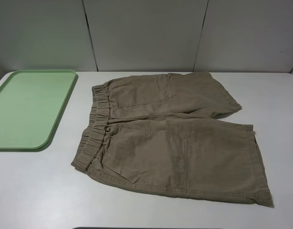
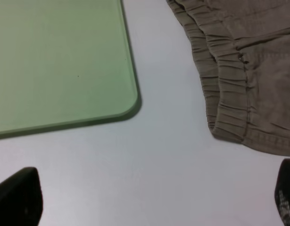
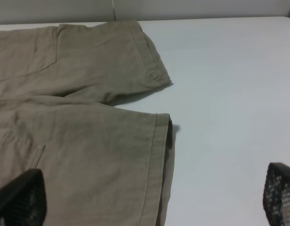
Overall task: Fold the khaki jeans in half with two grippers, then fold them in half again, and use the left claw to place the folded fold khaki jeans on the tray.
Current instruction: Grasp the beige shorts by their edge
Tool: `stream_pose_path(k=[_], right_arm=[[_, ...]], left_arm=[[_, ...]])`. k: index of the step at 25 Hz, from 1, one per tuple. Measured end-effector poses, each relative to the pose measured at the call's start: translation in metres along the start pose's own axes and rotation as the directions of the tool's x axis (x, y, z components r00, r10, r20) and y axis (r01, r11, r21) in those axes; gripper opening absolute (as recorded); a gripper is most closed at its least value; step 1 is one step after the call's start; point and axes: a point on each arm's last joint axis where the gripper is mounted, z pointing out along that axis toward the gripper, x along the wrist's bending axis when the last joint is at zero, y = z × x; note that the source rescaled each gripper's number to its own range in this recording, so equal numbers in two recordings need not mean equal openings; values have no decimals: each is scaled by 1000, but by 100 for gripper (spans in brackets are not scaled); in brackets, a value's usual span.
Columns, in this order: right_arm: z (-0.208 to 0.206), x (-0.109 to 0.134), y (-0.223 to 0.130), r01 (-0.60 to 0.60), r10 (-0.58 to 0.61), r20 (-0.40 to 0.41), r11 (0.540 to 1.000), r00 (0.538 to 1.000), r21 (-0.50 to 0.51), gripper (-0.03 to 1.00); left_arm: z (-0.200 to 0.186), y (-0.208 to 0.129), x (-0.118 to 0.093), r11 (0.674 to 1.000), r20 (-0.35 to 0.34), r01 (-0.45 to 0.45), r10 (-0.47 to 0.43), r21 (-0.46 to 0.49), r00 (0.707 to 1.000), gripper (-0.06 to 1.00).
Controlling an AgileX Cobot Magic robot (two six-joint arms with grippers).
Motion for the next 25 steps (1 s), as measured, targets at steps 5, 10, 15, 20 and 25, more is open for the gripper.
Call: stream_pose_path(k=[5, 10, 15, 20, 25], right_arm=[[0, 0, 0, 0, 0, 0, 1000, 1000, 0, 100], [0, 0, 0, 0, 0, 0, 1000, 1000, 0, 100], [0, 0, 0, 0, 0, 0, 1000, 1000, 0, 100], [0, 0, 0, 0, 0, 0, 1000, 1000, 0, 100], [0, 0, 0, 0, 0, 0, 1000, 1000, 0, 100]], left_arm=[[0, 0, 0, 1000, 0, 0, 0, 0, 1000, 98], [0, 0, 0, 1000, 0, 0, 0, 0, 1000, 98], [0, 0, 0, 1000, 0, 0, 0, 0, 1000, 98], [0, 0, 0, 1000, 0, 0, 0, 0, 1000, 98], [0, 0, 0, 1000, 0, 0, 0, 0, 1000, 98]])
